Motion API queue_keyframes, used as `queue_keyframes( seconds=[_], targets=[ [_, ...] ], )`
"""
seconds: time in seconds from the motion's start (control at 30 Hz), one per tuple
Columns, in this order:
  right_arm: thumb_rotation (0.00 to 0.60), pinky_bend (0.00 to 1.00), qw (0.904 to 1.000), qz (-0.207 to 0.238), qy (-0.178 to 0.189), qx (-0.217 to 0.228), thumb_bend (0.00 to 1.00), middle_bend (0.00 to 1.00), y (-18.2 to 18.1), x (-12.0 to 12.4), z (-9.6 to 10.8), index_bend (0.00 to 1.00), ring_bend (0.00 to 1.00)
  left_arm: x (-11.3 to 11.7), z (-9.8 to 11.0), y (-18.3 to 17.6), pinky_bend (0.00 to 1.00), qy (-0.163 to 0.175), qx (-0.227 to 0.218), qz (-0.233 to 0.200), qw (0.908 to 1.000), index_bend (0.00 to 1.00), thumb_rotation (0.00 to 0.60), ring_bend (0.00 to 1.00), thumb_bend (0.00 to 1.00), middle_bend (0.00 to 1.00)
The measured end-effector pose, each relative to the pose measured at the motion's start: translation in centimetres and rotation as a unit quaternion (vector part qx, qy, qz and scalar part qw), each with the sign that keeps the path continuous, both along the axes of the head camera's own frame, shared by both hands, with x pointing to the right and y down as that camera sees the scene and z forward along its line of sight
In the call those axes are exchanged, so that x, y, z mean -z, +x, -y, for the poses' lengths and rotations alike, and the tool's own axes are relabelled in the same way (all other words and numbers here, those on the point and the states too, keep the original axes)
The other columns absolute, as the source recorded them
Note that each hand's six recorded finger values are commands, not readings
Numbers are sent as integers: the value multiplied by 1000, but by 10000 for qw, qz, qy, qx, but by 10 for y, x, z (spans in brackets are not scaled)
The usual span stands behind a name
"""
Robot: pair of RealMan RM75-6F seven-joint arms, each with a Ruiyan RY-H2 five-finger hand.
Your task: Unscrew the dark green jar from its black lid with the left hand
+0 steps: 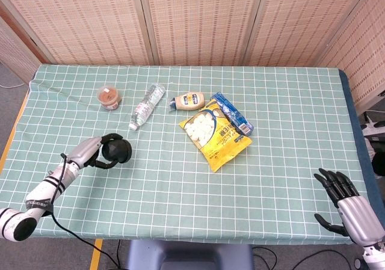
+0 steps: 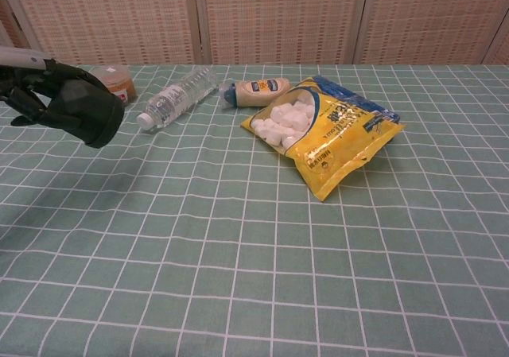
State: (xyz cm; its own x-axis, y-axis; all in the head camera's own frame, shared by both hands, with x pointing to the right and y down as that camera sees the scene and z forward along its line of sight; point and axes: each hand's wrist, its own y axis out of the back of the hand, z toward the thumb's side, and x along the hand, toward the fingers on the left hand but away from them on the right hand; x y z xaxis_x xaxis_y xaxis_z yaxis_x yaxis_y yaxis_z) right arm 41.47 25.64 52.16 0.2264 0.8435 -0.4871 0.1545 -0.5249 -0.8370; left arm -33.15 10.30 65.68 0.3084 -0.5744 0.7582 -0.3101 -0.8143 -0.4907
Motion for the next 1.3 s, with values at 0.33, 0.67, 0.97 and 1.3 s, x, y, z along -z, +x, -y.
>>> queue_keyframes(
  seconds=[0.33, 0.67, 0.97, 1.3],
  targets=[
    [600, 0, 10000, 24, -9, -16, 181, 0, 2, 2, 1, 0, 0, -17, 16, -13, 816, 1207, -1640, 3372, 9191, 867, 600, 670, 683, 825],
    [600, 0, 9999, 101, -42, -19, 181, 0, 0, 1, 0, 0, 0, -4, 7, -36, 817, 952, -1635, 5677, 8012, 867, 600, 670, 681, 825],
    [600, 0, 9999, 94, -47, -29, 181, 0, -1, 0, 0, 0, 0, -5, 4, -9, 820, 737, -960, 4378, 8909, 866, 600, 670, 648, 823],
    [600, 0, 9999, 134, -51, -51, 181, 0, -2, 0, 0, 0, 0, -10, -11, 17, 810, -374, 158, 1827, 9823, 867, 600, 670, 621, 823]
  ],
)
